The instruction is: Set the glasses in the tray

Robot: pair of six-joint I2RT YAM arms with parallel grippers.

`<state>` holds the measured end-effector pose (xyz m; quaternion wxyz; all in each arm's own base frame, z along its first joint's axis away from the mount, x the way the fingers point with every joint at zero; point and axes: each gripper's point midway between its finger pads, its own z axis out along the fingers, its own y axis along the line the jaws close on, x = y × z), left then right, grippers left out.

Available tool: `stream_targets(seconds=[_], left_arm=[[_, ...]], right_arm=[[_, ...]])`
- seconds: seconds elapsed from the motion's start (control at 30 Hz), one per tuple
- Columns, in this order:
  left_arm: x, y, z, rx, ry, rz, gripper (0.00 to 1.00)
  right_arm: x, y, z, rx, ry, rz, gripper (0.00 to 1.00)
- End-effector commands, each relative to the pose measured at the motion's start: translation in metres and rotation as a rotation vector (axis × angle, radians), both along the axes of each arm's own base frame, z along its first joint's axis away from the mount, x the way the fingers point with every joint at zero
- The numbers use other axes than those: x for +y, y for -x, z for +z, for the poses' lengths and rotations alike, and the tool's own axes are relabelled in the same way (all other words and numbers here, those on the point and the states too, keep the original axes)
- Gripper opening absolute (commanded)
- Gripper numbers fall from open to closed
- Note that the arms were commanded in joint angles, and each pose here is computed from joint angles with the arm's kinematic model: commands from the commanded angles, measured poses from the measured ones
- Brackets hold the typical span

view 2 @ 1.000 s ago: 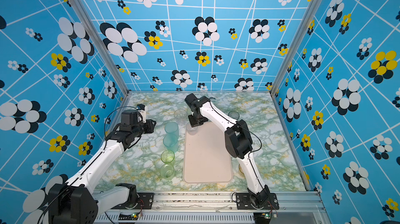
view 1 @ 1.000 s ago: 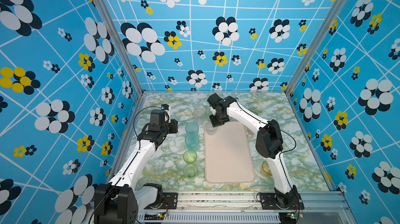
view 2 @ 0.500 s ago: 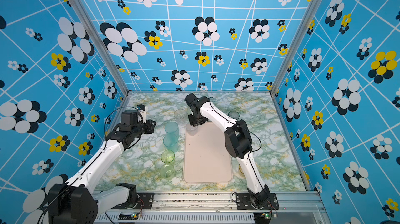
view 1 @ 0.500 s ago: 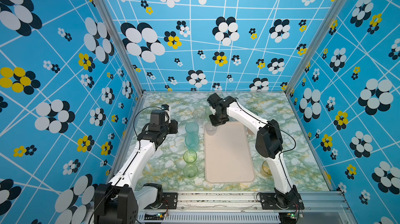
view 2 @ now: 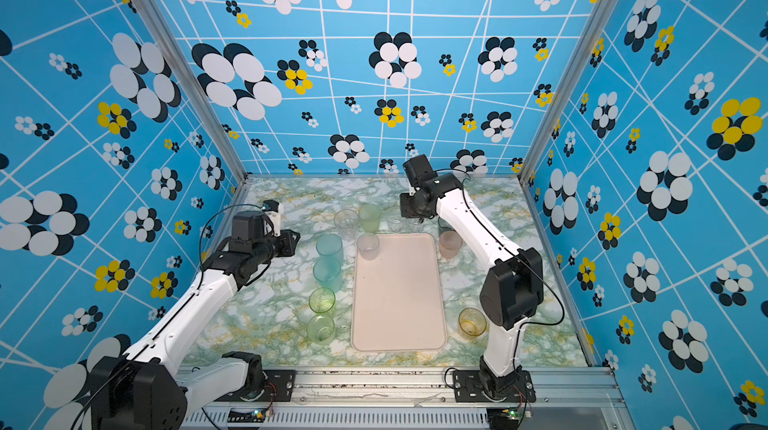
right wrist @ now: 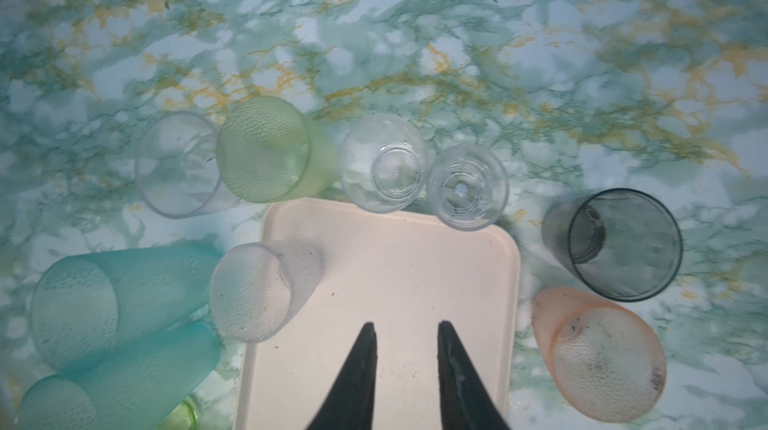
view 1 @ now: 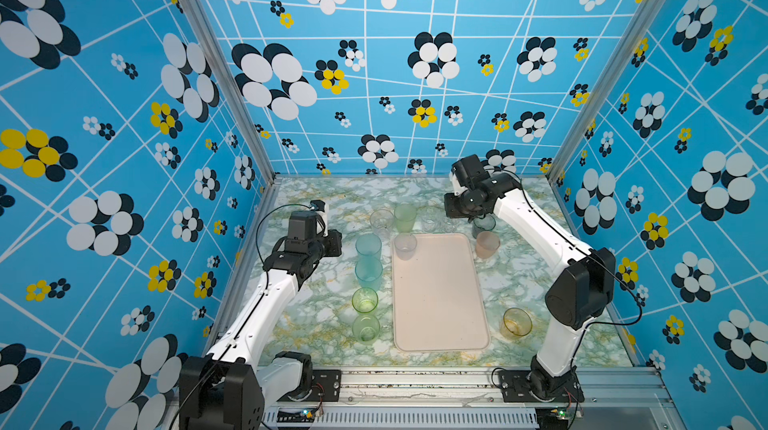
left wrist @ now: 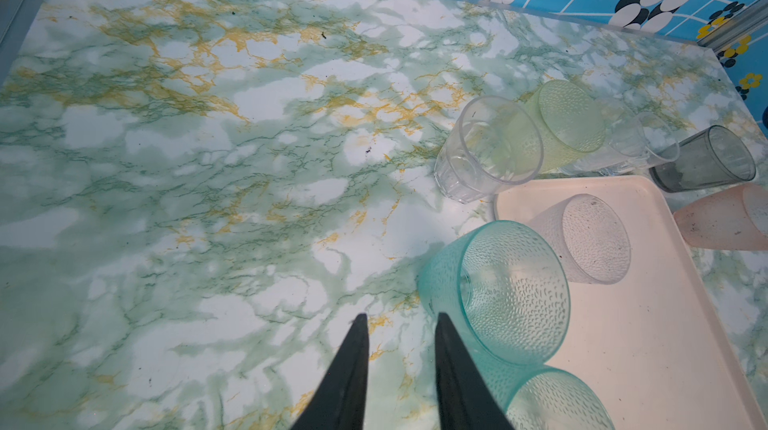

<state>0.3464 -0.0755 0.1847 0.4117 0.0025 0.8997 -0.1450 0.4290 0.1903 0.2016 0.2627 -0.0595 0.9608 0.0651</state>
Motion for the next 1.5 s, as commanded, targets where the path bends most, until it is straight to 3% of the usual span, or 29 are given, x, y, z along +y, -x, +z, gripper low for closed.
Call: stream_targets(seconds=[0.0, 0.43, 1.2, 1.47], left_arm=[[-0.003, -0.007, 0.015, -0.036, -0.031, -0.009, 0.29], [-0.007, -0.016, 0.006, -0.012, -0.026, -0.007, 0.29], [-0.003, -0.015, 0.007, -0.008, -0.043, 0.0, 0.29], [-0.003, -0.014, 0.006, -0.004, -0.049, 0.001, 0.29]], right_arm=[[-0.02, 0.0, -0.038, 0.094, 0.076, -0.036, 0.27], [-0.035, -0.032, -0.075, 0.172, 0.086, -0.081, 0.24], [-0.043, -0.054, -0.118, 0.244, 0.092, -0.099, 0.2], [-0.04, -0.062, -0.122, 0.239, 0.079, -0.099, 0.13]])
